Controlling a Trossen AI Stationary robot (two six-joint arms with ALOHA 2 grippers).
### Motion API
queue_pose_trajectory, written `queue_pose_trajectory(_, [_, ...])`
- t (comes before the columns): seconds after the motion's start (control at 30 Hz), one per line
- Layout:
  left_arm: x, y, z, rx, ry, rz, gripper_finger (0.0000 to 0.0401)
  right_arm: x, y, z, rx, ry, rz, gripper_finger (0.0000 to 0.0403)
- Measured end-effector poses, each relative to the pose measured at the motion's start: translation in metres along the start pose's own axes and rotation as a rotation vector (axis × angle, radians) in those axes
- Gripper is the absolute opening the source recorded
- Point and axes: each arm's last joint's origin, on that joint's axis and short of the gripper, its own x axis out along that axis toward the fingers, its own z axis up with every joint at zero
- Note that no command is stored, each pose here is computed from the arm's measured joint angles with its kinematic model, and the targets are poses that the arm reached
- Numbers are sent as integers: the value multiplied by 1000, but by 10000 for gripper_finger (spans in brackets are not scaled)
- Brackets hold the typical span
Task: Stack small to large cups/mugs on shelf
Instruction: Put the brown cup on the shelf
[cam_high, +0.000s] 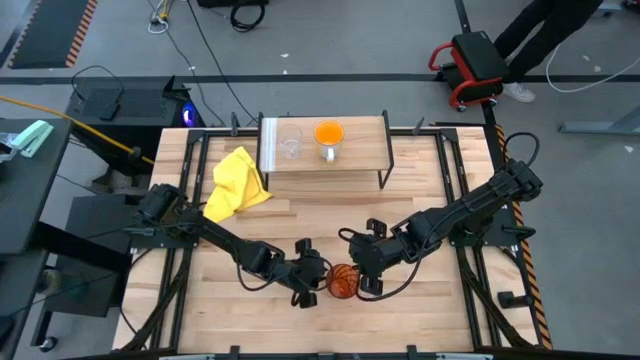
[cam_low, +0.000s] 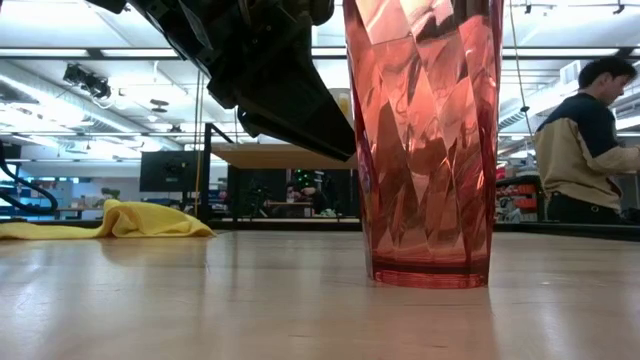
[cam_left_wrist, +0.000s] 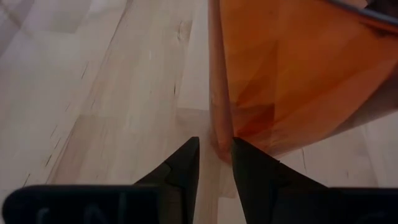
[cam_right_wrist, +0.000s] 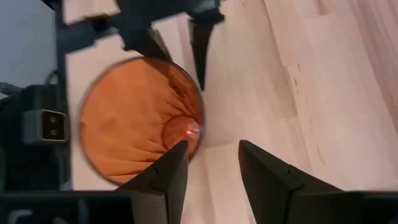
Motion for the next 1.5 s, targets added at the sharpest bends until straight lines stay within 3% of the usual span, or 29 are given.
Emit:
queue_pose_trajectory(0.47, [0, 0, 0, 4, -2, -1, 101, 27, 5, -7, -21, 71, -44, 150])
queue_pose_trajectory(0.87, [0, 0, 1, 4, -9, -4, 102, 27, 5, -7, -16, 63, -38, 145])
queue_pose_trajectory(1.5, [0, 0, 1, 5, -8, -3, 100, 27, 6, -6, -44, 70, -19, 10])
